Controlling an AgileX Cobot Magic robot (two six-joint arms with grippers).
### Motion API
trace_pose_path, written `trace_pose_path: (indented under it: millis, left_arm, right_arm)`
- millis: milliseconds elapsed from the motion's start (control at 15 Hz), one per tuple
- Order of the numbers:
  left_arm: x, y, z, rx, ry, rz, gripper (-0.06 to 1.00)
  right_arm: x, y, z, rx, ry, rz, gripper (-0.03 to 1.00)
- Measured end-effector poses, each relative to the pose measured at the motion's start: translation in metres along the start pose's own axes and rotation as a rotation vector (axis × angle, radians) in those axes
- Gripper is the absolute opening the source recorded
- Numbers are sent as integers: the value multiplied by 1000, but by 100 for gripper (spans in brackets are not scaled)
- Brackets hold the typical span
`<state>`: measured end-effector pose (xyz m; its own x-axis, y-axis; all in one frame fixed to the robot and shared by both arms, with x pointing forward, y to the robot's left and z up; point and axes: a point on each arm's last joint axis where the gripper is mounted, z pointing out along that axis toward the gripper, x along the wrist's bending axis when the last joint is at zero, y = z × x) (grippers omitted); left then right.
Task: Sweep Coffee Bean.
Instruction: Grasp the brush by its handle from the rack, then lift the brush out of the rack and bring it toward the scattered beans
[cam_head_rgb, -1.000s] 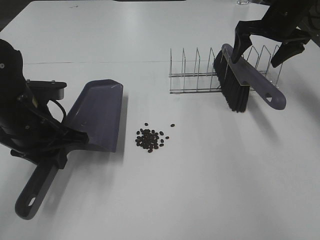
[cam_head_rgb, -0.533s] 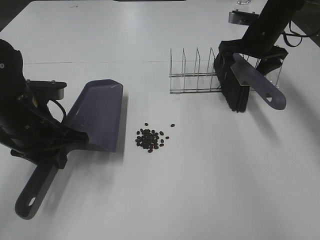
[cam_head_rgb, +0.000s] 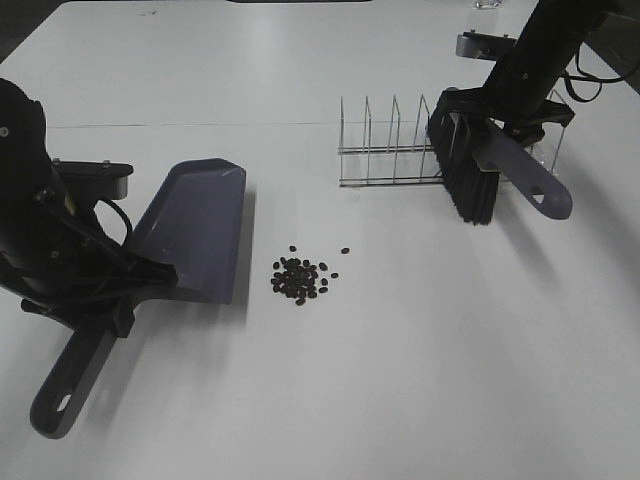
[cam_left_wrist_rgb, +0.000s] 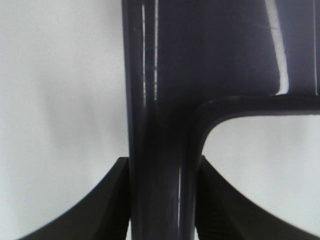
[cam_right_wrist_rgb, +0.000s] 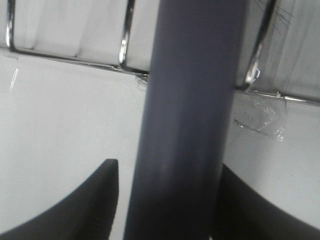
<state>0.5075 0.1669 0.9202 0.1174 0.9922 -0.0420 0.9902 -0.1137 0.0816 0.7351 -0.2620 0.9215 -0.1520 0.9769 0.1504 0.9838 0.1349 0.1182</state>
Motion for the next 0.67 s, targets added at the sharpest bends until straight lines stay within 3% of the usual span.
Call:
trace_pose_path:
  millis: [200,667]
  left_arm:
    - [0,0,0,0,0,0,32]
    - [0,0,0,2,1,1,32]
  right_arm:
    - [-1,0,0,2,-7,1,32]
    - [0,0,-3,-4,-4,69,31]
